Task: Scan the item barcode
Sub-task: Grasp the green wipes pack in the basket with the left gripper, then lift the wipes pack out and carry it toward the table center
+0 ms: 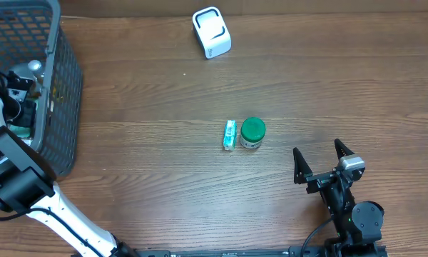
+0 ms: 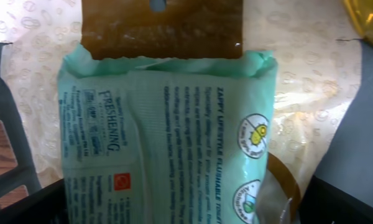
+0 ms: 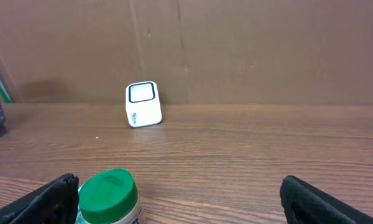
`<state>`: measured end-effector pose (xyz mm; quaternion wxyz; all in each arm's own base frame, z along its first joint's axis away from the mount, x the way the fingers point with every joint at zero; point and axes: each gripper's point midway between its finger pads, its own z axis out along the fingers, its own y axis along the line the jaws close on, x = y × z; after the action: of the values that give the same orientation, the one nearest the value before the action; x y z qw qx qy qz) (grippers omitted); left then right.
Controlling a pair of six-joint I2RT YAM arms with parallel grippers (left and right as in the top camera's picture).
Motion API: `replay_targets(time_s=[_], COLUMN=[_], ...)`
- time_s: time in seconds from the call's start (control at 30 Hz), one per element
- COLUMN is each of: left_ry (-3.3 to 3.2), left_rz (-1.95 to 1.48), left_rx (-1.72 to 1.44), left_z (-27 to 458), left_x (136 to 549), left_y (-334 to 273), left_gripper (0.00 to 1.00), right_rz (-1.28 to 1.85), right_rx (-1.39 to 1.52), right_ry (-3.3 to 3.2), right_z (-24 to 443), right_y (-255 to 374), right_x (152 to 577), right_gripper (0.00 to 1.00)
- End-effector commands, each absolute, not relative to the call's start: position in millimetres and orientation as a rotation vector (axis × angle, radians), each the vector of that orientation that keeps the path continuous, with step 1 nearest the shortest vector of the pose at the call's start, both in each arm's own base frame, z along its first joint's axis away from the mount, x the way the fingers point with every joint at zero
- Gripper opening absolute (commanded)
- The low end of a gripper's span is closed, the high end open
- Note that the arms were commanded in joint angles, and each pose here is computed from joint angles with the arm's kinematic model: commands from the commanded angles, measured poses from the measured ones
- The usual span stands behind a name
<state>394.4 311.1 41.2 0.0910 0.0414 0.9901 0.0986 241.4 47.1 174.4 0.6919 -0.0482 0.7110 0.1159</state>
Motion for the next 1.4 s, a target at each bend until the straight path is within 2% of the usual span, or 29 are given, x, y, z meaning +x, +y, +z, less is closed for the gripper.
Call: replay_targets(time_s=[0.0, 0.07, 0.17, 0.27, 0.43, 0.63, 0.77, 0.97, 1.2, 1.37], left_ry=[3.040, 3.041, 3.044, 3.037, 2.958, 2.731, 2.566, 2.357, 2.137, 2.012], left_rz=[0.311, 0.311, 0.319, 0.320, 0.333, 0.427, 0.463, 0.554, 0.494, 0.319], left_rx=[0.111, 0.108, 0.102, 0.051, -0.050, -0.231, -0.371, -0.413, -0.574, -0.573], left_z=[8.6, 8.4, 8.5, 8.7, 26.8, 114.1, 180.9, 279.9, 358.5, 406.8], left_x=[378.6, 378.6, 377.8, 378.9, 396.5, 430.5, 439.2, 423.9, 398.4, 386.2], left_y=[320.6, 320.6, 321.4, 322.1, 319.3, 325.0, 326.2, 318.0, 295.5, 255.0], left_gripper=[0.90, 0.70, 0.49, 0.41, 0.17, 0.13, 0.12, 0.15, 0.15, 0.16], right_rz=[0.248, 0.248, 0.248, 0.248, 0.248, 0.248, 0.248, 0.248, 0.248, 0.248], right_rx=[-0.098, -0.098, -0.098, -0.098, -0.098, -0.098, -0.098, -0.098, -0.098, -0.098], right_ry=[1.587, 1.587, 1.587, 1.587, 1.587, 1.587, 1.587, 1.587, 1.587, 1.587], right_z=[172.0, 172.0, 172.0, 172.0, 172.0, 172.0, 172.0, 172.0, 172.0, 172.1], right_y=[44.6, 44.6, 44.6, 44.6, 44.6, 44.6, 44.6, 44.6, 44.6, 44.6], right_x=[242.1, 242.1, 242.1, 242.1, 242.1, 242.1, 242.1, 242.1, 242.1, 242.1], right_gripper=[1.00, 1.00, 1.00, 1.00, 1.00, 1.00, 1.00, 1.00, 1.00, 1.00])
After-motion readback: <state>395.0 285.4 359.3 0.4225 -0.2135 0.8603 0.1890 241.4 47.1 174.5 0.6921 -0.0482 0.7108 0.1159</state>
